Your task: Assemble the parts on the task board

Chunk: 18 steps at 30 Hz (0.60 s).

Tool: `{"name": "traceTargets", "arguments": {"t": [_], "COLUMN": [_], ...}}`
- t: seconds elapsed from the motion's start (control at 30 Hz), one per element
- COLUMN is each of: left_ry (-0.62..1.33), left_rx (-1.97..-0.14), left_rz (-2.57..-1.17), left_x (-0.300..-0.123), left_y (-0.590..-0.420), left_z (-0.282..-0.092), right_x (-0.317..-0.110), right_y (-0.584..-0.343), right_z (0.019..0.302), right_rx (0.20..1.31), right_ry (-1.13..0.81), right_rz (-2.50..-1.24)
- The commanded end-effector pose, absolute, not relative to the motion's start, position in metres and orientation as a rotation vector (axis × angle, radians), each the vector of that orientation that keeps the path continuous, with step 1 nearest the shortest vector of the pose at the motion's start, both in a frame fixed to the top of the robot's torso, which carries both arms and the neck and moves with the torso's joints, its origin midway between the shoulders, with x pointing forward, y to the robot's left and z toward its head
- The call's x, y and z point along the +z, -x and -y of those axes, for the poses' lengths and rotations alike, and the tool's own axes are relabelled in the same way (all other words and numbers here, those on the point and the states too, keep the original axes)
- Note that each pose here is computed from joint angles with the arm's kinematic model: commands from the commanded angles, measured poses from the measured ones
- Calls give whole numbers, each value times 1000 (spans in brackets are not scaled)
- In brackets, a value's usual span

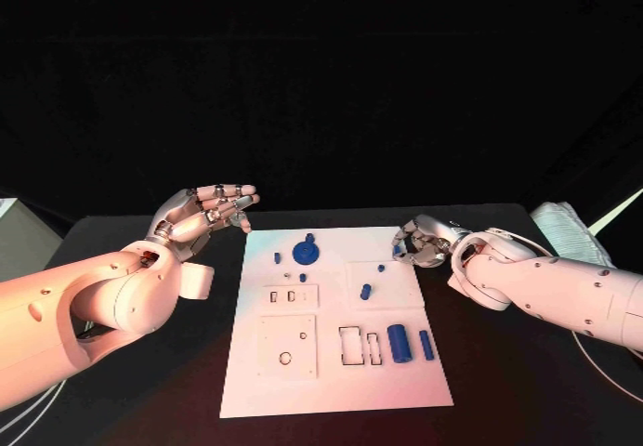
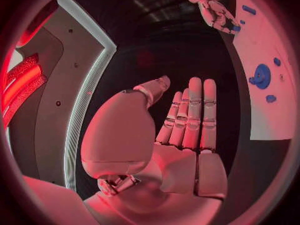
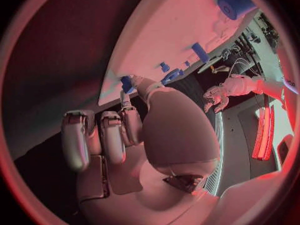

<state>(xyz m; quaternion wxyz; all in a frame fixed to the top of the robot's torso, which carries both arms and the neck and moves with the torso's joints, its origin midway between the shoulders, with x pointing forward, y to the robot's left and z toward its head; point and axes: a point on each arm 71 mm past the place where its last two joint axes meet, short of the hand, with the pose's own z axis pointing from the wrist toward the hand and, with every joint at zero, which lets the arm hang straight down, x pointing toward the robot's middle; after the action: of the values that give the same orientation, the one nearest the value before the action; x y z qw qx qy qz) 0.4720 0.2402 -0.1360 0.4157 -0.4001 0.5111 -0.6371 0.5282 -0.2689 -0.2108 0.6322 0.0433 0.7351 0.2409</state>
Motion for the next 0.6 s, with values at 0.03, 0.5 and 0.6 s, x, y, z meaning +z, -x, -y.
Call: {"name": "traceTargets", "arguments": {"t": [0.03,0.5,0.6], "left_ry": [997,998,998], "left_rx": [-1622,-1619,-1619], "left_rz": [-1286,-1287,-1287], "left_x": [-135,-135,-135], "left_y": [-471,-471,-471], "left_z": [-238,-239,-239], "right_x": [-214,-214,-214], "right_y": [-527,-528,-528], "right_z": [267,268,268], "right_rx": [550,534,532], "right_ry": [-81,-84,-87], "right_rz": [-1701,-1697,-1688]}}
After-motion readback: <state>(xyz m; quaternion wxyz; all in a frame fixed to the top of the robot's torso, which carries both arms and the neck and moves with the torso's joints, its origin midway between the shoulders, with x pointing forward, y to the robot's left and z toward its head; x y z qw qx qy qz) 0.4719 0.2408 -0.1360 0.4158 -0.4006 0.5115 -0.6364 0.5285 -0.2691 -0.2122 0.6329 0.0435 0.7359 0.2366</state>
